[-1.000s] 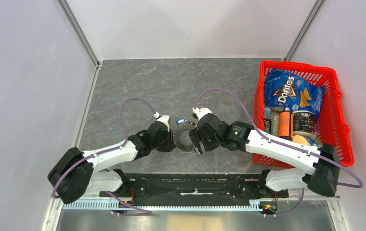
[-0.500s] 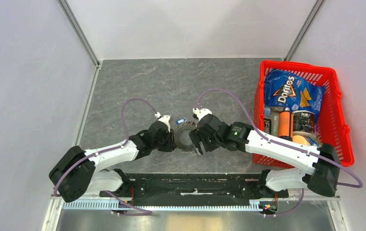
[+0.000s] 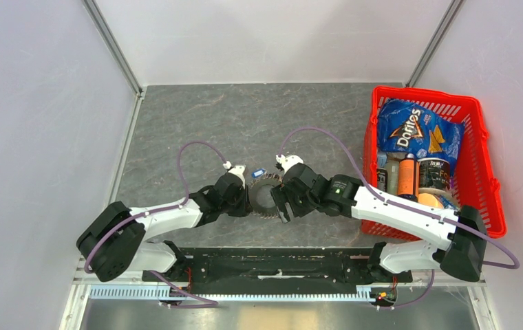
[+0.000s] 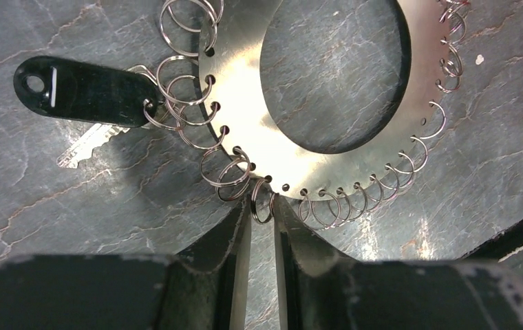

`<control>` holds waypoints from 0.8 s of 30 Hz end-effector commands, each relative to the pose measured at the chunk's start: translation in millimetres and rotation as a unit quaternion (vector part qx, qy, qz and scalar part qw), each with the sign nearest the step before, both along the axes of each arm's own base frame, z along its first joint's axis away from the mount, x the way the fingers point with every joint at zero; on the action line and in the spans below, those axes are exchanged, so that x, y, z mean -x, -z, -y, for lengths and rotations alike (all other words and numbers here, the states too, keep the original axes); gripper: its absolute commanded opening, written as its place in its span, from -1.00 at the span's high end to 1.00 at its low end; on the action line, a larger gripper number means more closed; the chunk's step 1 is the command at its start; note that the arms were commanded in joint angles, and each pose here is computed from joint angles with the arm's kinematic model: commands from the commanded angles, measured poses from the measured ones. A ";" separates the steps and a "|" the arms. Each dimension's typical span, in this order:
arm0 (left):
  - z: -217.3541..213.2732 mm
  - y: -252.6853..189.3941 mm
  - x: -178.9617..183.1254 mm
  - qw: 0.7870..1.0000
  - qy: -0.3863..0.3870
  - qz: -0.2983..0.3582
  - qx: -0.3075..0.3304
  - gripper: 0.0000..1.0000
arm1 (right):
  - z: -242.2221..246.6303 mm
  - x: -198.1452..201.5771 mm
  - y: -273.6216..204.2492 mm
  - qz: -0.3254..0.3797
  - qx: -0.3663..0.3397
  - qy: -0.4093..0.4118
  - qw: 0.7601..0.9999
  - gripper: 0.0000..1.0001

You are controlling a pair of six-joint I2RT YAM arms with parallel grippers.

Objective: Put the keys on the keyring

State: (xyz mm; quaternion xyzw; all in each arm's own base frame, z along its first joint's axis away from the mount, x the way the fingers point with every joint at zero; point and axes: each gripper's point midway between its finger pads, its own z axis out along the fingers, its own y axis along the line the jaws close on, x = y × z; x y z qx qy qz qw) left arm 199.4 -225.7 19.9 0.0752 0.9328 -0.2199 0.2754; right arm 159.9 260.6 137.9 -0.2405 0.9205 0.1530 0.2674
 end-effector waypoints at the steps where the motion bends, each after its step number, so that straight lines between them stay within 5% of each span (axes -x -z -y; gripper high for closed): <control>1: 12.2 -9.5 -6.5 0.999 -0.002 0.014 0.030 0.55 | 0.9 -0.9 -3.4 0.010 -0.010 0.009 1.000 -0.79; 7: 12.7 -15.7 -8.7 0.999 -0.001 0.023 0.032 0.95 | 1.6 0.4 -3.6 0.009 -0.011 0.009 1.000 -0.79; 24: 22.6 -95.9 15.0 0.989 0.078 0.066 0.109 0.95 | 4.4 -2.5 -9.9 0.022 -0.012 0.012 1.000 -0.79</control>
